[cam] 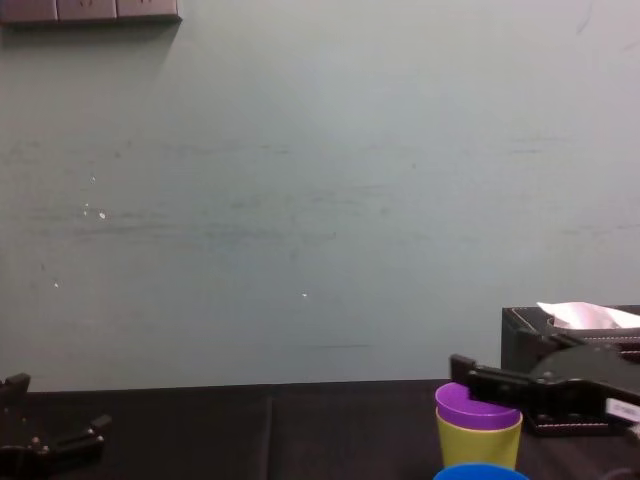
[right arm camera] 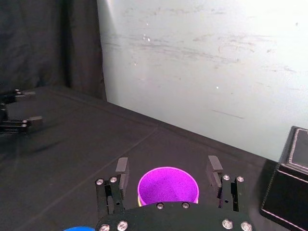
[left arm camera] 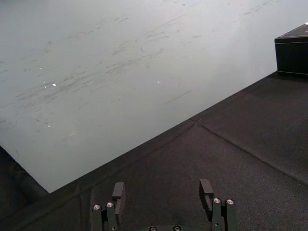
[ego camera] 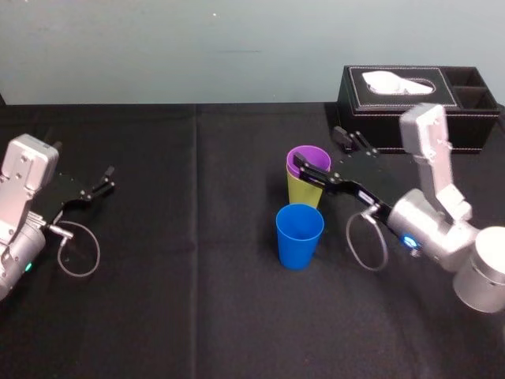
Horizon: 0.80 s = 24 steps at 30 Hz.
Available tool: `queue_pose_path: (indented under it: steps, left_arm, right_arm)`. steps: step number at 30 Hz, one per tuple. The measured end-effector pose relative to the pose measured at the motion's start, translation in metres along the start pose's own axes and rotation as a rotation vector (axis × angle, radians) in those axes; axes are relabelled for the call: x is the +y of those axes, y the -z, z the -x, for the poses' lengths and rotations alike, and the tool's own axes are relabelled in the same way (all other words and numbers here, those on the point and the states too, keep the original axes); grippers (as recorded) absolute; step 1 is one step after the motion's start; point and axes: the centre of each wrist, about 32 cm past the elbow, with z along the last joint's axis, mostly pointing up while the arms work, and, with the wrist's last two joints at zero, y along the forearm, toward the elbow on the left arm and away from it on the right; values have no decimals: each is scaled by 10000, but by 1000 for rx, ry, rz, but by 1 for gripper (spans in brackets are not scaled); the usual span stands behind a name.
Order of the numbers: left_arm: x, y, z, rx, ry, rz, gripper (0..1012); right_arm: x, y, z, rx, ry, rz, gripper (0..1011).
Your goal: Stack the three plastic cups sequentially using one hand.
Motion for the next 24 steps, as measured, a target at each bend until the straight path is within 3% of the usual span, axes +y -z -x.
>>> queue_pose_path:
  steps: [8, 14, 18, 24]
  left_arm:
    - [0, 0, 0, 0, 0, 0, 1012]
    - [0, 0, 0, 0, 0, 0, 1011]
    - [0, 0, 0, 0, 0, 0, 1011]
    - [0, 0, 0, 0, 0, 0, 1011]
  right_arm:
    - [-529, -45, -63, -7, -19, -10, 1002]
    - [-988, -2, -93, -22, -60, 33, 1002]
    - [-1224, 73, -52, -34, -91, 72, 1003]
    - [-1398, 195, 53, -16, -117, 91, 1003]
